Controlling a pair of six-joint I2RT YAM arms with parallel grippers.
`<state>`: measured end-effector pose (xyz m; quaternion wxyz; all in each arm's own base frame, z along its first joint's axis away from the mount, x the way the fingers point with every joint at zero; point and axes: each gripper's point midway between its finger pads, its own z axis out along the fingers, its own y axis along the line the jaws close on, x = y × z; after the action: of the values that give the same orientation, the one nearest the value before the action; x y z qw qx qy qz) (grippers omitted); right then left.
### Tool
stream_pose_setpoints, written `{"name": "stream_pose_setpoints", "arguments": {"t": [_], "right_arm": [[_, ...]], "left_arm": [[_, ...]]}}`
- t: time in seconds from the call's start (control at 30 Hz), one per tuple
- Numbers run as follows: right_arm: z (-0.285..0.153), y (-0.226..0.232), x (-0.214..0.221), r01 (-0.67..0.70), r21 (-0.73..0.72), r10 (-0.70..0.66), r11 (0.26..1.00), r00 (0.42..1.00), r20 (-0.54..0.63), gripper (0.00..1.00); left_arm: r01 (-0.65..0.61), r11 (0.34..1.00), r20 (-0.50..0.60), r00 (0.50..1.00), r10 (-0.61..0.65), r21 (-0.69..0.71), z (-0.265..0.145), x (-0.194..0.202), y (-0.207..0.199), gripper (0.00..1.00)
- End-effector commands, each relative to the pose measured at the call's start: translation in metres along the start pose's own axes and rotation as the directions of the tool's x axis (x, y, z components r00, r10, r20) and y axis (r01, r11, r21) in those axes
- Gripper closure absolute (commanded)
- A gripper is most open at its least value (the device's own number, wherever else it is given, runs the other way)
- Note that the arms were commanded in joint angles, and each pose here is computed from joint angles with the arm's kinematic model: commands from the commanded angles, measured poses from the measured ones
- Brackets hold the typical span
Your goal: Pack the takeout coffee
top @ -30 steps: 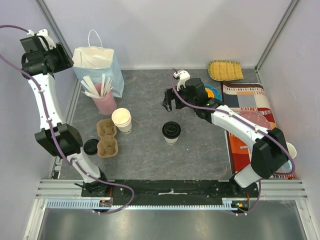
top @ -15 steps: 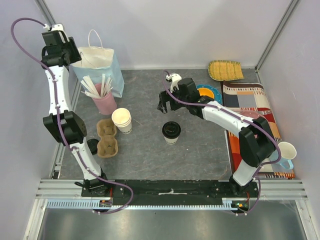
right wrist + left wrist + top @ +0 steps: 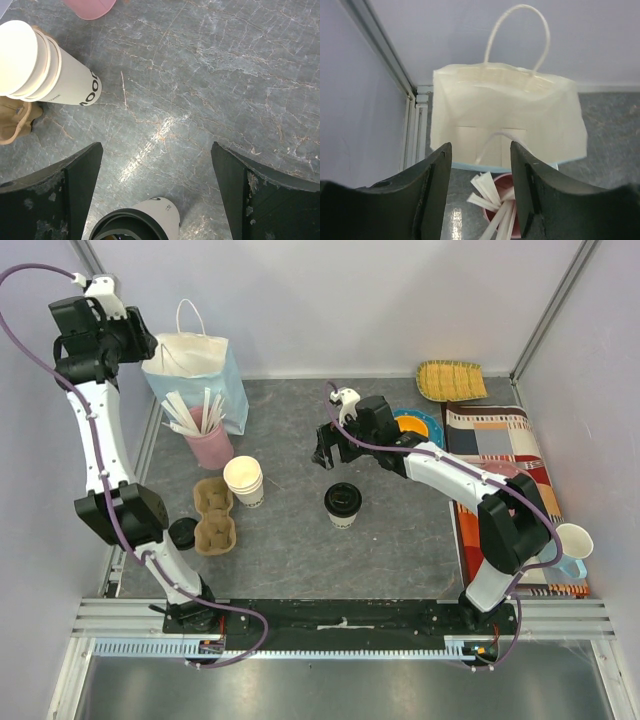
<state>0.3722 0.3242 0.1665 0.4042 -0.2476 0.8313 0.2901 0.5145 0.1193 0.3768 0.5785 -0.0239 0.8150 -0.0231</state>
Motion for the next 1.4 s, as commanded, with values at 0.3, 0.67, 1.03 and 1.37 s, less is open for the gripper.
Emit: {"name": "stream_pose_setpoints", "arguments": {"t": [0.3,0.67,1.03,1.37], "right_arm": [[0.003,0.009,-0.018,0.026,-0.057,-0.024,0.998,0.999,0.035,0.02],[0.013,0.009,-0.014,0.017,-0.076,-0.016,0.997,1.000,0.015,0.02],[0.014,0.009,-0.013,0.013,-0.075,-0.012,0.997,1.000,0.009,0.02],[0.006,0.000,-0.024,-0.005,-0.014,0.006,1.000,0.999,0.040,0.02]], "left_arm": [[-0.248,0.953,0.006,0.968,0.251,0.172,-0.005,0.014,-0.022,0.51],[-0.193,0.963,-0.034,0.979,0.203,0.188,0.033,0.037,-0.017,0.50],[-0.206,0.961,0.020,0.978,0.206,0.183,0.051,0.024,-0.031,0.98],[-0.123,0.952,0.127,0.988,0.091,0.281,0.059,-0.014,-0.096,0.98]]}}
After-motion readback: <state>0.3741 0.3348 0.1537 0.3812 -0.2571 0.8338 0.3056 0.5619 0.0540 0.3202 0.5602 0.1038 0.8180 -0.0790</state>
